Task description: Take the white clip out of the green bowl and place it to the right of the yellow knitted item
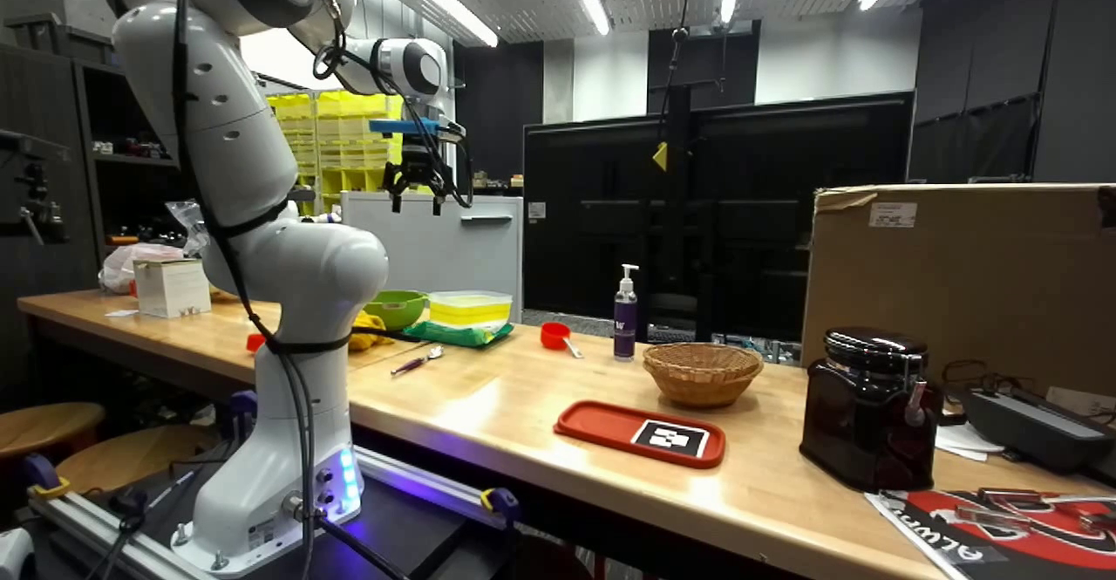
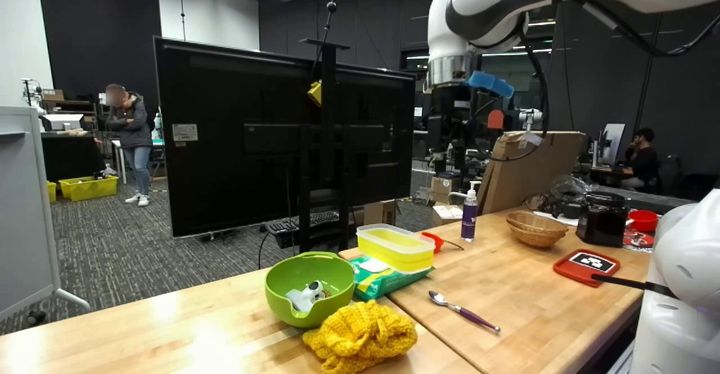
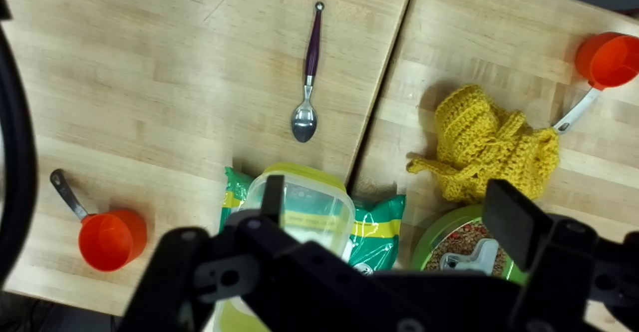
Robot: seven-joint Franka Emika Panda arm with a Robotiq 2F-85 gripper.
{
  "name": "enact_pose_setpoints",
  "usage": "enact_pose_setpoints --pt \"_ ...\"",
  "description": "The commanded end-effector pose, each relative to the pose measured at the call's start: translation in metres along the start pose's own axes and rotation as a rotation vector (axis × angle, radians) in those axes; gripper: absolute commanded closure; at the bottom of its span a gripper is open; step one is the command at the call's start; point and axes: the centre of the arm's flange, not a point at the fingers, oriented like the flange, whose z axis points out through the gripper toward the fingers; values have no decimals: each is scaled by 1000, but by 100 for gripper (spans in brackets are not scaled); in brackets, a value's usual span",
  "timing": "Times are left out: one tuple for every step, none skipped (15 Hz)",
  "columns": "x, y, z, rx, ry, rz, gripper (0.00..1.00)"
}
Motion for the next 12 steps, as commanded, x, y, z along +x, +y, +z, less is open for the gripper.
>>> enact_pose_setpoints --pt "42 -1 7 -72 -12 -64 0" --pt "55 -3 12 -88 -1 -73 0" --pt "67 -5 16 -97 7 -70 0" --pt "83 -10 22 -93 15 -64 0" --pt "96 -15 27 -83 22 -58 0" --pt "113 -24 35 -49 43 -33 0" --pt "124 -29 39 -27 52 -13 0" --pt "141 -39 49 7 48 27 0" --pt "151 -47 55 32 45 56 0" --pt "161 -57 61 50 44 95 0" --pt "171 -68 67 57 43 127 0" --pt "184 -88 68 5 61 193 0"
